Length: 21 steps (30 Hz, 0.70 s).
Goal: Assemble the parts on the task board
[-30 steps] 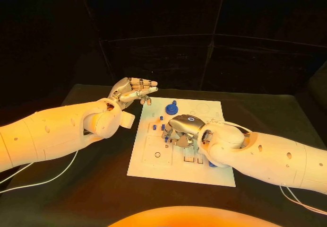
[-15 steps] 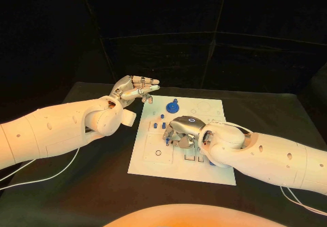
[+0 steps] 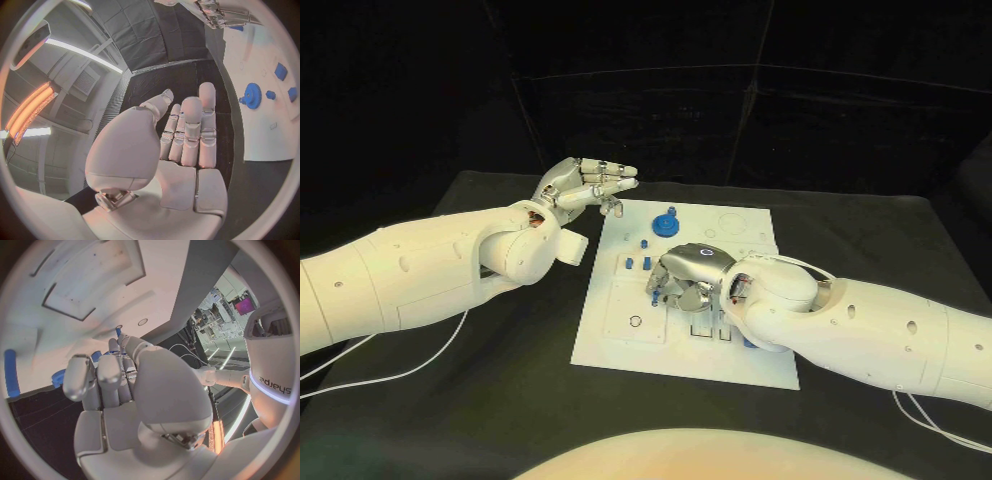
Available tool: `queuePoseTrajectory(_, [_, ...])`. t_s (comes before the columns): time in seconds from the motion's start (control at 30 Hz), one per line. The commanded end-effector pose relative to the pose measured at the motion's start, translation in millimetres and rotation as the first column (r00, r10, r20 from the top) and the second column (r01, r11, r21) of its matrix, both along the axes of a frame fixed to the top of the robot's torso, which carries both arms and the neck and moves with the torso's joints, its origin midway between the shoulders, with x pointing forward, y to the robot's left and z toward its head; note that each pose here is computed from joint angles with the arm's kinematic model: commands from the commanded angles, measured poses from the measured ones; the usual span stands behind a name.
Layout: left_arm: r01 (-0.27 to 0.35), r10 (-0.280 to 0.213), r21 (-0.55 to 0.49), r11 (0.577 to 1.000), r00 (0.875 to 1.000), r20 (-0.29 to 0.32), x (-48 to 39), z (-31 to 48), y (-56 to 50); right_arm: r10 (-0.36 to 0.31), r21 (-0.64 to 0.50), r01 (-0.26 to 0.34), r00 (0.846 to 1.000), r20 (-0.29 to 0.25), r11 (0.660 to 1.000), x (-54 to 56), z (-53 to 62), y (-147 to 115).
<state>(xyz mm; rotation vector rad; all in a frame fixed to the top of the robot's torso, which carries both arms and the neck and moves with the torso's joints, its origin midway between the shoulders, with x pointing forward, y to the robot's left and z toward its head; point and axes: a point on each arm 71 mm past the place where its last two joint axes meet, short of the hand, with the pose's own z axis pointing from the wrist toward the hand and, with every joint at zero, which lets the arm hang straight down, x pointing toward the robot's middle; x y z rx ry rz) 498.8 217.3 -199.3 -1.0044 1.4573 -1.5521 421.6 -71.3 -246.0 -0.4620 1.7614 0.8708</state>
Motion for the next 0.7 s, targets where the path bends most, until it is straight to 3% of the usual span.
queuePoseTrajectory(0.03, [0.011,-0.011,-0.008,1.000,1.000,0.000,0.1,1.2,-1.0,0.009,-0.017,-0.009,1.000,-0.006,1.000,0.0,-1.1,1.0])
queuePoseTrajectory(0.27, [0.010,-0.010,-0.007,1.000,1.000,-0.002,0.0,1.2,-0.1,0.018,-0.059,-0.020,0.999,-0.035,0.998,-2.9,-8.3,-0.9])
queuePoseTrajectory(0.7, [0.008,-0.008,-0.006,1.000,1.000,-0.003,0.4,1.1,1.2,0.030,-0.052,-0.031,0.999,-0.031,0.998,-6.7,-7.6,1.0])
